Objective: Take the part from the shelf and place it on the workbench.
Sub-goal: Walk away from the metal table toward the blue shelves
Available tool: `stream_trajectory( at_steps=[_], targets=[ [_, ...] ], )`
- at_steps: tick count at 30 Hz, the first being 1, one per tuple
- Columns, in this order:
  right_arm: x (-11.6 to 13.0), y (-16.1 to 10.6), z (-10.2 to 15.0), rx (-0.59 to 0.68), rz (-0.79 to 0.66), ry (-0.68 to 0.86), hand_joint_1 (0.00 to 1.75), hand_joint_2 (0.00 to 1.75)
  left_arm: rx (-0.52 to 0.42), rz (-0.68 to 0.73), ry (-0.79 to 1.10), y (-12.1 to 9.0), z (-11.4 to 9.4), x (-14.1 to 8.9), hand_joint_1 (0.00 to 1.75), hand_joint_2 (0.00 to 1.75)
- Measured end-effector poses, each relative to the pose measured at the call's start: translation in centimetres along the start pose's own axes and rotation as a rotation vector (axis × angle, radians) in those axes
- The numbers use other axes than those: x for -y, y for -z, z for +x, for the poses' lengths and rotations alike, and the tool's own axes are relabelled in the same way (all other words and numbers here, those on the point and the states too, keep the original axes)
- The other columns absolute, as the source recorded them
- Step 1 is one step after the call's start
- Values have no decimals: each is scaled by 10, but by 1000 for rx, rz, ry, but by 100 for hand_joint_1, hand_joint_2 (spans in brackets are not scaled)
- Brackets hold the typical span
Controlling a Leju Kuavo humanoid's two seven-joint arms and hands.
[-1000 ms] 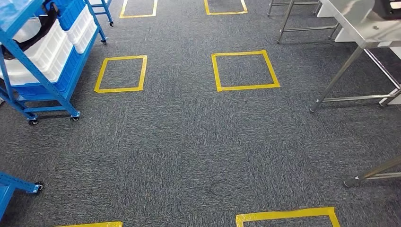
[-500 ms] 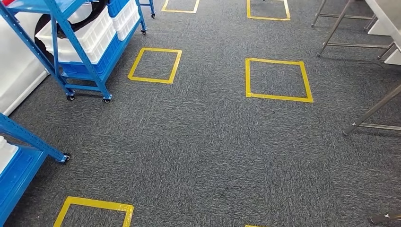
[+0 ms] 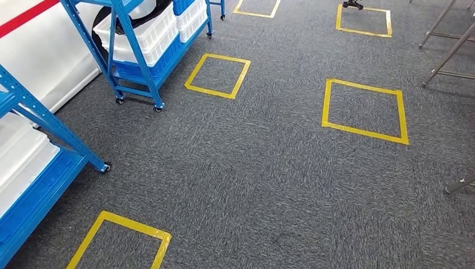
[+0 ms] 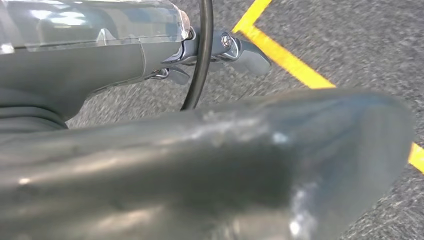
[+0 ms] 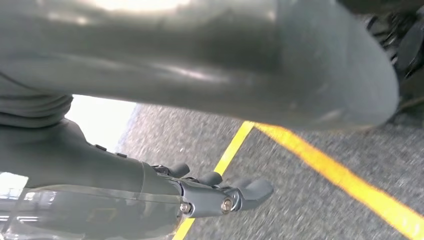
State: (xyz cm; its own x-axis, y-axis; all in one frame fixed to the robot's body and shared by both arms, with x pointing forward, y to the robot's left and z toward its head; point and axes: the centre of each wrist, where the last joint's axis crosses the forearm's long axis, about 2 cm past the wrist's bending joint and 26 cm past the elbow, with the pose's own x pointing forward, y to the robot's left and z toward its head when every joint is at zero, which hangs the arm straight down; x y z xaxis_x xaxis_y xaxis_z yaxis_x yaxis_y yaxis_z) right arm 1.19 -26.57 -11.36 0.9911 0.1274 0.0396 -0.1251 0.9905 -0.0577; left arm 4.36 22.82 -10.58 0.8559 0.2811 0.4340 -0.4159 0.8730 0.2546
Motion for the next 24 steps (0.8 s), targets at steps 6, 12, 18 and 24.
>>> stream_trajectory(
  at_steps=[6, 12, 18, 24],
  targets=[
    [8, 1, -5, -9, -14, -3, 0, 0, -2, 2, -6, 0, 0, 1, 0, 0],
    [10, 1, -4, -8, -16, -4, 0, 0, -7, 7, -14, 0, -1, 0, 0, 0],
    [10, 1, 1, 1, -14, -5, 0, 0, -12, 11, -17, -1, -2, -1, 0, 0],
    [0, 0, -2, -4, 5, -6, 0, 0, -9, 10, -19, 0, 0, 0, 0, 0]
  ],
)
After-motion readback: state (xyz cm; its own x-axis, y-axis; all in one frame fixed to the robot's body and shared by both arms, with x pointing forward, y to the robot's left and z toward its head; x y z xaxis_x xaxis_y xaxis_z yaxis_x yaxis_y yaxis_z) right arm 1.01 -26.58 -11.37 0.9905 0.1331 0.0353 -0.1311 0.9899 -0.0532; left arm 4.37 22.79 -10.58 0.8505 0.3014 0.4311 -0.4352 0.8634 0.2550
